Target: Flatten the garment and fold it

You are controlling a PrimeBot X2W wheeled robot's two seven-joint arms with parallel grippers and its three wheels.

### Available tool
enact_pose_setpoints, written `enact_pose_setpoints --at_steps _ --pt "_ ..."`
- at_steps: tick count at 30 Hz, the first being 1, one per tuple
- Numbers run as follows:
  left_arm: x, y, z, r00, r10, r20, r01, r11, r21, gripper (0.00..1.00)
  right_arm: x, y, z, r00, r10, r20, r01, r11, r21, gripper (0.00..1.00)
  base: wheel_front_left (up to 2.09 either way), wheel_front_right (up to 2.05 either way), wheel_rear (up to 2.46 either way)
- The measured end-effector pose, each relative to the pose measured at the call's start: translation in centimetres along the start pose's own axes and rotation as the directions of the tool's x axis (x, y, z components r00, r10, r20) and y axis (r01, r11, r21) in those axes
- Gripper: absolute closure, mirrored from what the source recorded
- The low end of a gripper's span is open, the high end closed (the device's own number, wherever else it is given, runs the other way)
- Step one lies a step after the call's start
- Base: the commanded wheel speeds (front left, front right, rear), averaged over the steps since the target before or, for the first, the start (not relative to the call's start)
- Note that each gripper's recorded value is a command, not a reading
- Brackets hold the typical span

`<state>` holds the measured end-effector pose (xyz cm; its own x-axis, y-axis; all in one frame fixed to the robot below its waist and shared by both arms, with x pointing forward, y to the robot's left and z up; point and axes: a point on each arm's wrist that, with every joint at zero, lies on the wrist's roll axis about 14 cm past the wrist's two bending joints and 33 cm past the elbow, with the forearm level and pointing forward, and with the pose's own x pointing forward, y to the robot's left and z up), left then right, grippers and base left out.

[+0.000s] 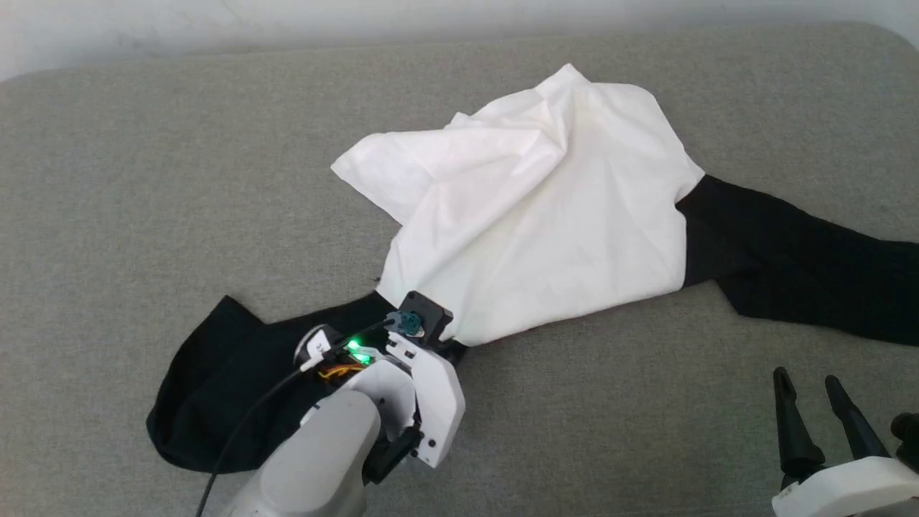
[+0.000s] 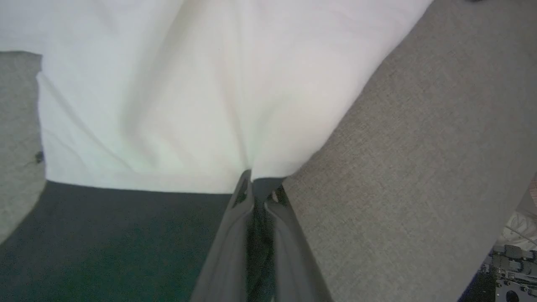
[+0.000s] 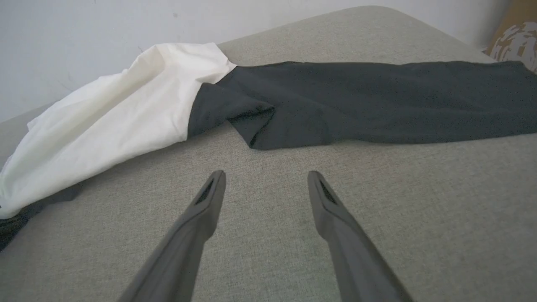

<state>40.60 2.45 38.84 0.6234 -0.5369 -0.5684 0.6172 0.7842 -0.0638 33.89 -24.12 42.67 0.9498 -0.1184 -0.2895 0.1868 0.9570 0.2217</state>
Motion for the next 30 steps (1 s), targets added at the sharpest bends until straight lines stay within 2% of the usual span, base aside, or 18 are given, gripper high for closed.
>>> enact_pose_setpoints --at_steps 7,14,20,23,28,29,30 --pt "-2.6 -2.7 3.9 0.989 -0.136 0.055 0.139 0.989 -0.055 1.0 -0.2 0.5 0.2 1.0 0.017 0.008 -0.017 1.0 0.001 0.0 0.0 0.0 0.0" --pt "-6.3 -2.7 8.3 0.967 -0.214 0.141 0.222 0.974 -0.041 1.0 -0.2 0.4 -0.2 1.0 0.016 -0.004 -0.016 1.0 0.007 0.0 0.0 0.0 0.0" --pt "-6.9 3.4 11.1 0.976 -0.1 0.195 0.113 0.992 -0.053 1.0 0.1 0.6 -1.0 0.999 0.017 -0.033 -0.016 1.0 0.01 0.0 0.0 0.0 0.0" --pt "-5.7 5.8 11.7 0.975 -0.052 0.216 0.073 0.994 -0.087 1.0 0.5 0.5 -1.2 0.999 0.011 -0.037 -0.01 1.0 0.018 0.0 0.0 0.0 0.0" --pt "-2.8 9.0 11.8 0.96 0.026 0.278 -0.002 0.996 -0.088 1.0 0.8 -0.1 -2.3 0.998 -0.015 -0.062 0.016 0.999 0.03 0.0 0.0 0.0 0.0" --pt "-2.0 9.3 11.4 0.961 0.035 0.276 -0.008 0.995 -0.099 0.8 0.8 -0.2 -2.6 0.997 -0.021 -0.068 0.023 0.999 0.031 0.0 0.0 0.0 0.0" --pt "-1.3 9.5 11.0 0.96 0.042 0.277 -0.014 0.995 -0.101 0.51 0.8 -0.4 -2.9 0.997 -0.027 -0.077 0.03 0.999 0.031 0.0 0.0 0.0 0.0"
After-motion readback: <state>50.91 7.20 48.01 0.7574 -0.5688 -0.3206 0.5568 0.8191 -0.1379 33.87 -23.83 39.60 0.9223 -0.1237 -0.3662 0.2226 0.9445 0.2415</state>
